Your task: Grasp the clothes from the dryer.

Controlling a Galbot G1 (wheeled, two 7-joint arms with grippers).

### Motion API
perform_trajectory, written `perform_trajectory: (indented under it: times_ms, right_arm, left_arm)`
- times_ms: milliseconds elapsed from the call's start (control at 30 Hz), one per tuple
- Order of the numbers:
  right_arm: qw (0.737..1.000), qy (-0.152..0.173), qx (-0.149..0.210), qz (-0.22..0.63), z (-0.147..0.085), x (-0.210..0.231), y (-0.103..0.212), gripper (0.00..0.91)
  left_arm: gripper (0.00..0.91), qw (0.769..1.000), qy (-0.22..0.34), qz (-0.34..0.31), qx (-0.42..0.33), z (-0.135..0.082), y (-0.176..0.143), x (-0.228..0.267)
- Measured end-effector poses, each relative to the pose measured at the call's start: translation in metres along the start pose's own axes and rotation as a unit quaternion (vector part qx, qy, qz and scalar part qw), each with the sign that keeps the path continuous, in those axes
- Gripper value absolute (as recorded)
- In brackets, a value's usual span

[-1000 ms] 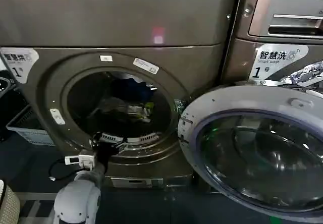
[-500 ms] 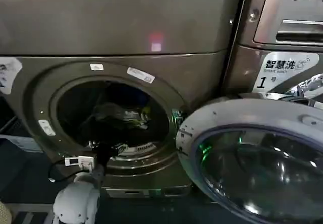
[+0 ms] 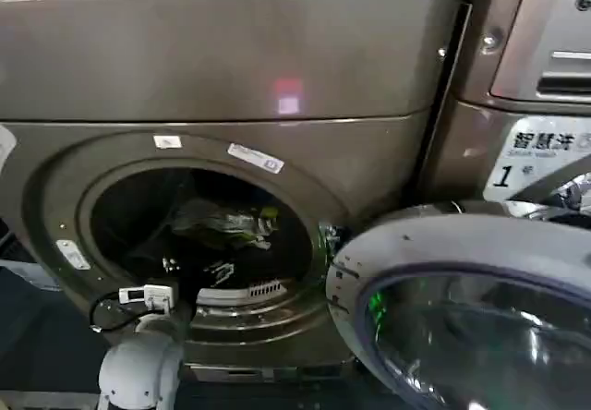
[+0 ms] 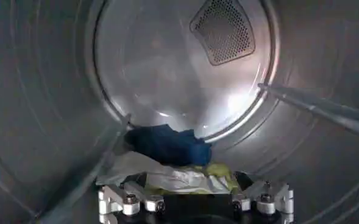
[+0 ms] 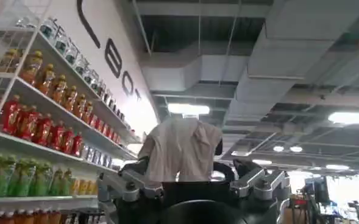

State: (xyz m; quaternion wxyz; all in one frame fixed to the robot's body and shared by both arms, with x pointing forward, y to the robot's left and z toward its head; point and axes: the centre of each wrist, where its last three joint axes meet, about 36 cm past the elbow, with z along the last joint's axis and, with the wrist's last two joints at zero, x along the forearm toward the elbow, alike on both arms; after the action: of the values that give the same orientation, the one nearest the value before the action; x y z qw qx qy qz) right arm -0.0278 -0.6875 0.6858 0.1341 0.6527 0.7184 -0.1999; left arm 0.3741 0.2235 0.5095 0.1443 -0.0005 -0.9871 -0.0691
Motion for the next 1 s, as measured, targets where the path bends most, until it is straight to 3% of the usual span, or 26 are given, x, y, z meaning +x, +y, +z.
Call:
perform_trajectory:
  times_ms: [467, 833, 1000]
  right_arm:
    - [1.0, -0.004, 0.004, -0.002, 0.001, -0.001, 0.002, 0.907]
    - [1.0, -0.004, 0.004, -0.014, 0.001, 0.0, 0.011, 0.907]
    - [1.0, -0.004, 0.004, -0.018, 0.001, 0.001, 0.012, 0.907]
  left_arm:
    - [0.907, 0.999, 0.009, -0.036, -0.022, -0.002, 0.004, -0.034]
    - [0.907, 0.998, 0.024, -0.051, -0.032, -0.017, 0.021, -0.113]
    - [0.907, 0.998, 0.0, -0.047, -0.036, -0.023, 0.026, -0.151]
